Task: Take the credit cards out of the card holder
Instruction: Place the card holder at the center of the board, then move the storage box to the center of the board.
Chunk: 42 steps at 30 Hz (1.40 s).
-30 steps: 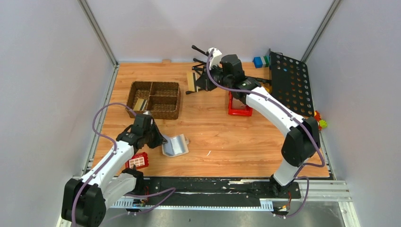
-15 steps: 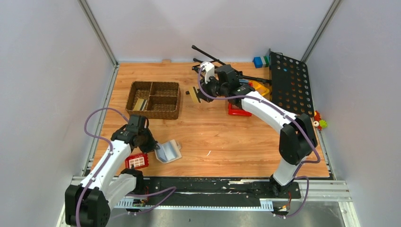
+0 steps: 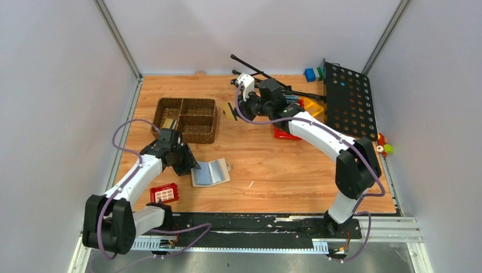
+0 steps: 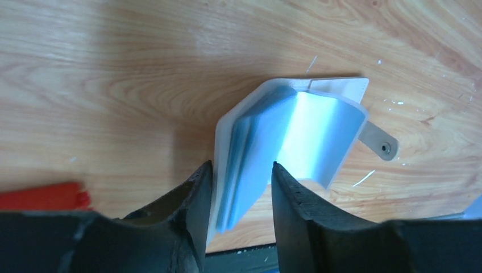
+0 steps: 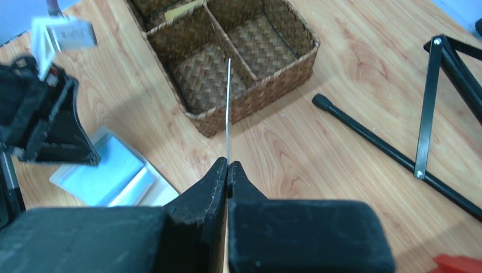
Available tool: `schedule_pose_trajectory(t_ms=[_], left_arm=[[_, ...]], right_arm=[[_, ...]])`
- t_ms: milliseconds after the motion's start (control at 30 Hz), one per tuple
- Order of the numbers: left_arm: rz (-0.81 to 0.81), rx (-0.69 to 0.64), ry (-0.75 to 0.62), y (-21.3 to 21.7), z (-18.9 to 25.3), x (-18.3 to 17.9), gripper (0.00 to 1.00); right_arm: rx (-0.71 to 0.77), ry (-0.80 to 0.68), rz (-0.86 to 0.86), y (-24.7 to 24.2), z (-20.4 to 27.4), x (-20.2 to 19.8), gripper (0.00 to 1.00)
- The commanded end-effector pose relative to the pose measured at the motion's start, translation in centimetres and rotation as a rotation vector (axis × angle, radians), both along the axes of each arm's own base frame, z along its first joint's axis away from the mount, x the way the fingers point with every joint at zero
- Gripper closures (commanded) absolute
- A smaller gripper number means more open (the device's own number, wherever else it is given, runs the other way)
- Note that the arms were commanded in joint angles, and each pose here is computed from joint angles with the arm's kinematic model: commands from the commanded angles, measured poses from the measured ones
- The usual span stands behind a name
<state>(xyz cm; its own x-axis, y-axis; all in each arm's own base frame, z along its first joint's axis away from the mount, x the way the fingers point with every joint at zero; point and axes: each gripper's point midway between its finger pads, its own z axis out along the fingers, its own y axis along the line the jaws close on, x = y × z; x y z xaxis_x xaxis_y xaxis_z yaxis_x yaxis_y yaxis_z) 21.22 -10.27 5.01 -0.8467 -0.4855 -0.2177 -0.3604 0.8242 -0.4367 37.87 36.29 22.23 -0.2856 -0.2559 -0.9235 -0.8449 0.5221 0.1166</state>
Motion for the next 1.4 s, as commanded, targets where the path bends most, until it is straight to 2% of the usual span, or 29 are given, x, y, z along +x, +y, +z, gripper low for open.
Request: schedule_pose_trajectory(t_ms=[0,100,167,233,467,567,800,1000,1133,1200,1233,1300,1367], left_arm=[[-0.026,0.159,-0.149,2.9,5.9,2.6,0.48],[0.022,0.238,-0.279,5.0,10.9,4.1,0.33],[0.051,0.276,-0.325,6.1,13.1,5.1,0.31],[0.074,0.341,-0.324,7.3,13.9,6.5,0.33],[0.048,0.478,-0.391,8.7,14.3,15.1,0.36],[0.038,0.556,-0.373,9.7,12.7,17.9,0.36],[-0.013,0.633,-0.310,10.3,9.6,22.2,0.37],[-0.031,0.697,-0.202,11.3,5.5,22.9,0.45],[-0.056,0.662,-0.161,10.8,3.7,22.7,0.51],[-0.070,0.617,-0.140,10.0,3.1,22.4,0.65],[-0.075,0.602,-0.130,9.7,2.8,21.9,0.81],[-0.067,0.557,-0.149,9.0,2.9,21.0,1.00],[-0.058,0.527,-0.216,8.1,3.8,20.2,1.00]], right_arm=[[0.022,-0.110,-0.022,-1.7,3.1,-0.6,1.00],[0.019,-0.096,-0.019,-2.1,3.3,-1.0,1.00],[0.015,-0.085,-0.019,-2.3,3.4,-1.4,1.00],[0.023,-0.069,-0.028,-2.6,3.4,-1.7,1.00],[0.051,-0.032,-0.044,-3.7,3.6,-3.5,1.00],[0.056,-0.017,-0.056,-4.3,3.3,-4.0,1.00],[0.048,-0.014,-0.058,-5.5,4.0,-5.3,1.00],[0.063,-0.009,-0.071,-5.7,4.4,-5.6,1.00],[0.060,-0.010,-0.088,-6.1,4.7,-5.5,1.00],[0.062,-0.011,-0.090,-6.1,4.8,-5.5,1.00],[0.073,0.005,-0.095,-6.1,4.9,-5.5,1.00],[0.082,0.017,-0.100,-6.0,5.0,-5.5,1.00],[0.086,0.017,-0.101,-6.0,5.1,-5.4,1.00]])
